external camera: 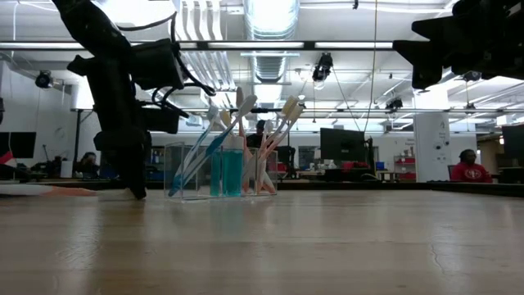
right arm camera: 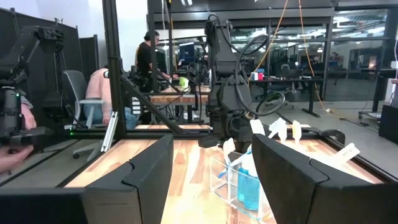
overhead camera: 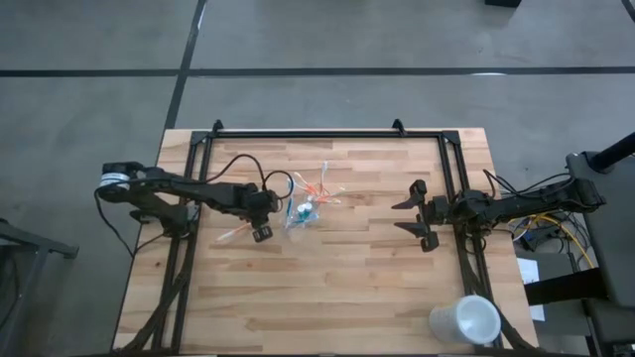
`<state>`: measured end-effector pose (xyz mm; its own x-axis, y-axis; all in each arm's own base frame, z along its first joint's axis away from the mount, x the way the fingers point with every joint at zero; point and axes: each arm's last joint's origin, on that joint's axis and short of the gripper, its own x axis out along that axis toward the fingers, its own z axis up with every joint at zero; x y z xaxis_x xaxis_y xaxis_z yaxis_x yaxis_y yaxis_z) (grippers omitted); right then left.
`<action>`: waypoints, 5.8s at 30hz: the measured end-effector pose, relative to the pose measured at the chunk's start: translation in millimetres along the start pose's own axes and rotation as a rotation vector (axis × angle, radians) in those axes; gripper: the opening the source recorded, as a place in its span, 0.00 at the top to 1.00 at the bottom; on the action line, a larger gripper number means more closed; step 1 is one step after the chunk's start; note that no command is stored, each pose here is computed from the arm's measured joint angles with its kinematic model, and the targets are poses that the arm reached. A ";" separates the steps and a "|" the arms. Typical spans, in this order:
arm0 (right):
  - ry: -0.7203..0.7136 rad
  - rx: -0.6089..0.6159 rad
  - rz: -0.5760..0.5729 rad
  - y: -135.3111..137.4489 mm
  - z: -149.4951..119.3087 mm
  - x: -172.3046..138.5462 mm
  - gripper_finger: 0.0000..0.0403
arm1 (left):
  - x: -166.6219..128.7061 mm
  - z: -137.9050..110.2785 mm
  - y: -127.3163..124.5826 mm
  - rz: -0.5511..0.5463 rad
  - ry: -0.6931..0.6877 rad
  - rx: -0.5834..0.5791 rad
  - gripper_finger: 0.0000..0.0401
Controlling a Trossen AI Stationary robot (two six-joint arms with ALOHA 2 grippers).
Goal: Pick & Place toothbrushing station
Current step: Put the orange toothbrush into the transparent organizer, then return to Home Position
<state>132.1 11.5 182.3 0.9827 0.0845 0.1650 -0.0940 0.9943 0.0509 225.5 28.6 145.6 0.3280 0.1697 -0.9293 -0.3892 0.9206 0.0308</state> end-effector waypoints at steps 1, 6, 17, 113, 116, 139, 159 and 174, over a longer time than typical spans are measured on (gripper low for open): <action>0.000 -0.001 0.000 0.0 0.0 0.0 0.47 | -1.2 -0.2 0.3 0.000 -0.001 -0.003 0.93; 0.000 -0.001 0.000 0.0 0.0 0.0 0.47 | -19.4 7.1 1.3 -0.001 -0.060 -0.011 0.93; 0.000 0.000 -0.001 0.0 0.0 0.1 0.47 | -103.2 21.4 14.6 0.077 -0.515 -0.120 0.93; 0.001 0.000 0.000 0.0 -0.1 0.1 0.47 | -12.6 113.5 -20.1 -0.010 -1.161 -0.233 0.92; 0.001 -0.001 0.000 0.0 -0.1 0.0 0.47 | -13.3 113.5 -20.0 -0.008 -1.161 -0.231 0.92; 0.000 0.000 0.000 0.0 0.0 0.0 0.47 | -104.6 117.4 -9.4 0.091 -1.441 -0.077 0.67; 0.001 0.000 0.000 0.0 -0.1 0.0 0.47 | -228.0 15.9 23.8 -0.186 -1.314 0.124 0.66; 0.000 -0.001 0.000 0.0 0.0 0.0 0.47 | -216.0 -45.3 35.8 -0.298 -1.259 0.187 0.66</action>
<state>132.1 11.5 182.3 0.9827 0.0845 0.1651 -0.0939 0.9943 0.0496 101.7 9.0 330.8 0.9953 0.0688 0.0677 -0.0709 0.9970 0.0295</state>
